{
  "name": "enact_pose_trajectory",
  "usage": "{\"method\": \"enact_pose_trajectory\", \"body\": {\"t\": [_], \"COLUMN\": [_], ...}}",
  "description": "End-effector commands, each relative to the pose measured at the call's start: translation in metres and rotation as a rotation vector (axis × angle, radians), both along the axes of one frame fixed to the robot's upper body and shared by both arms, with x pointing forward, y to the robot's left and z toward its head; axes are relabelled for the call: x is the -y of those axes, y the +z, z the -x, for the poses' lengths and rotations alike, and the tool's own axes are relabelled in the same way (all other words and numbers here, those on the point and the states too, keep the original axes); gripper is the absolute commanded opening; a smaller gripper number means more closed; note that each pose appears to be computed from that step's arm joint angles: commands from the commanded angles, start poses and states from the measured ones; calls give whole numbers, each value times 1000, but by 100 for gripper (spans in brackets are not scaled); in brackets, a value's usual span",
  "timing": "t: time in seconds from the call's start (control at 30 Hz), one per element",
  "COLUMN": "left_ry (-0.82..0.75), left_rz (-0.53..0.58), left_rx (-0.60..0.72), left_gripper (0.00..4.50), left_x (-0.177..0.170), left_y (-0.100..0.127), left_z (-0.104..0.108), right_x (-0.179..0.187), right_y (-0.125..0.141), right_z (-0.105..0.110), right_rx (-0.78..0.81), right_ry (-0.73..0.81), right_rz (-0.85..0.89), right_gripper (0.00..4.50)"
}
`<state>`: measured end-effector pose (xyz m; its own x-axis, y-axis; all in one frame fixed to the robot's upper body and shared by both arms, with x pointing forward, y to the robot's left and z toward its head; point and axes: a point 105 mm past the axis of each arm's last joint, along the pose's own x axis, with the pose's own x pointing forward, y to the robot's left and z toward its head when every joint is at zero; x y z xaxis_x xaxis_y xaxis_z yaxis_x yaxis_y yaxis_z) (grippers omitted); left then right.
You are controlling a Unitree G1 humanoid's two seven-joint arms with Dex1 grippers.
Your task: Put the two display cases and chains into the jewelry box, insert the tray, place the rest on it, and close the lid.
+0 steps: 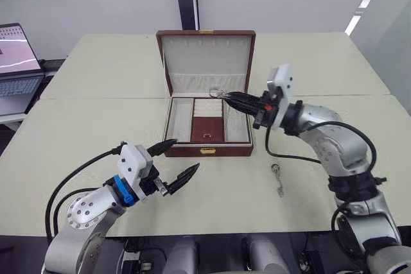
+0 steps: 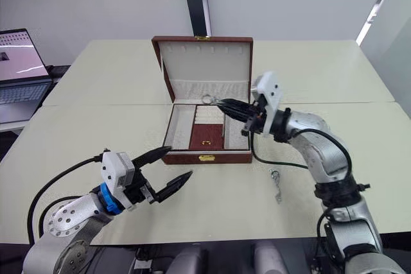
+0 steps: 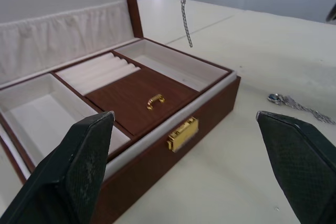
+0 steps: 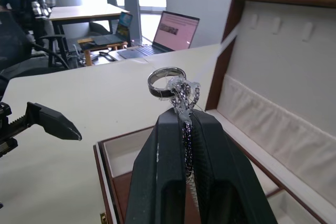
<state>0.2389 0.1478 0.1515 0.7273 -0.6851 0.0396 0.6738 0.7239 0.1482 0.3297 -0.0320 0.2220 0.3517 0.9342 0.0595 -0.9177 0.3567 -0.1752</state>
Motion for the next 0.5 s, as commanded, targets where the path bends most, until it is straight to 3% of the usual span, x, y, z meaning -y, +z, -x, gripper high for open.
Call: {"method": "enact_pose_trajectory", "body": {"t": [0.03,0.5], "left_ry": [92,355], "left_rz": [30,102], "left_rx": [35,-1], "left_gripper": [450,450], "left_x": [-6,-28], "left_y": [14,7], "left_z": [3,18], "right_x": [-20,-75], "right_y": [8,6], "right_z": [1,-15], "right_rx": [59,96], "right_ry": [66,147], "right_rz": [7,71], "right_gripper": [1,1]}}
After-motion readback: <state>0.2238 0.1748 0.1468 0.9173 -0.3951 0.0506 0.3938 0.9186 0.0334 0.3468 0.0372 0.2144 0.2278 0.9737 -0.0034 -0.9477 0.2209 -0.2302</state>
